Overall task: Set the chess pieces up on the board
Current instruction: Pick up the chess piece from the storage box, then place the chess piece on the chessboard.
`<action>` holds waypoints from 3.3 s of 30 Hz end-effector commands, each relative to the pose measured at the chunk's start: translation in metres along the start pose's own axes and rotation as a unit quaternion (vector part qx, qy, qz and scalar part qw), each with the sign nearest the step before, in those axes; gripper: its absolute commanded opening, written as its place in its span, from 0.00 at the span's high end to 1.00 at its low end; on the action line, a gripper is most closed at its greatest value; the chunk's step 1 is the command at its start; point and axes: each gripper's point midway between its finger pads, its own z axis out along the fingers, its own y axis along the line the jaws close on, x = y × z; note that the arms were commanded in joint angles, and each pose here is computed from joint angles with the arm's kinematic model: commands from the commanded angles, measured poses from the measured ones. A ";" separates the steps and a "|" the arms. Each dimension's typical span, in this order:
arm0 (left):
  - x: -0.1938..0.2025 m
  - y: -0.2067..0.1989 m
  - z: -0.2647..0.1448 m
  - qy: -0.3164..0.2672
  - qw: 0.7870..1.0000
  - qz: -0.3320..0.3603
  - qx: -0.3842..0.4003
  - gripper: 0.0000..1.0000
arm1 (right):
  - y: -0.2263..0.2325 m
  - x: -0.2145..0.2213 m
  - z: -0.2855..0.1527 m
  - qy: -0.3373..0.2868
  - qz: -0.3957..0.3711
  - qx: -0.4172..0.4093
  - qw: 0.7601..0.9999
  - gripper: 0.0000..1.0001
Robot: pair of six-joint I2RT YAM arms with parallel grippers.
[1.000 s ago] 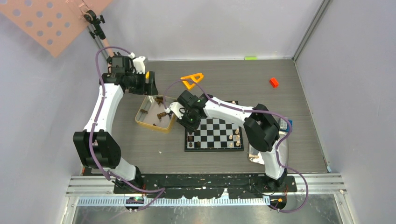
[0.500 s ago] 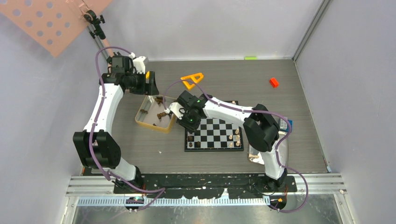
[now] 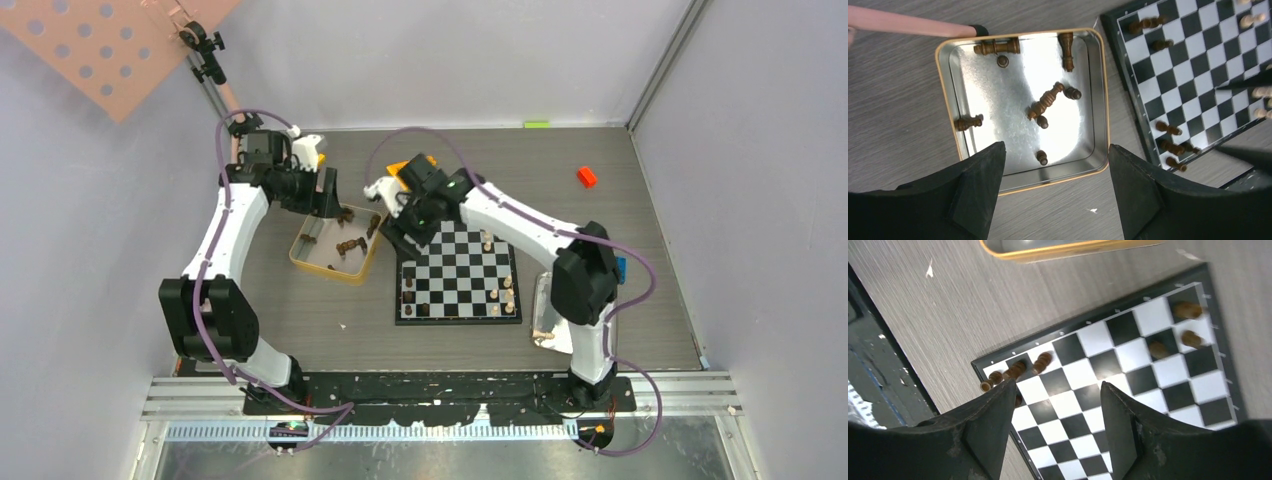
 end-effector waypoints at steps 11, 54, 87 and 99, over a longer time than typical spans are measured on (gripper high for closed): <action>0.034 -0.013 0.080 0.094 0.975 0.198 -0.029 0.41 | -0.073 0.017 -0.107 -0.099 0.113 0.047 0.987 0.34; 0.001 -0.029 0.083 0.100 0.981 0.167 -0.022 1.00 | -0.095 0.068 -0.111 -0.095 0.180 0.054 0.978 0.40; 0.017 -0.140 0.140 0.151 0.956 0.246 0.052 1.00 | -0.130 0.097 -0.132 -0.110 0.209 0.103 0.966 0.41; 0.050 -0.145 0.157 0.193 0.948 0.248 0.054 1.00 | -0.132 0.101 -0.131 -0.110 0.216 0.099 0.965 0.41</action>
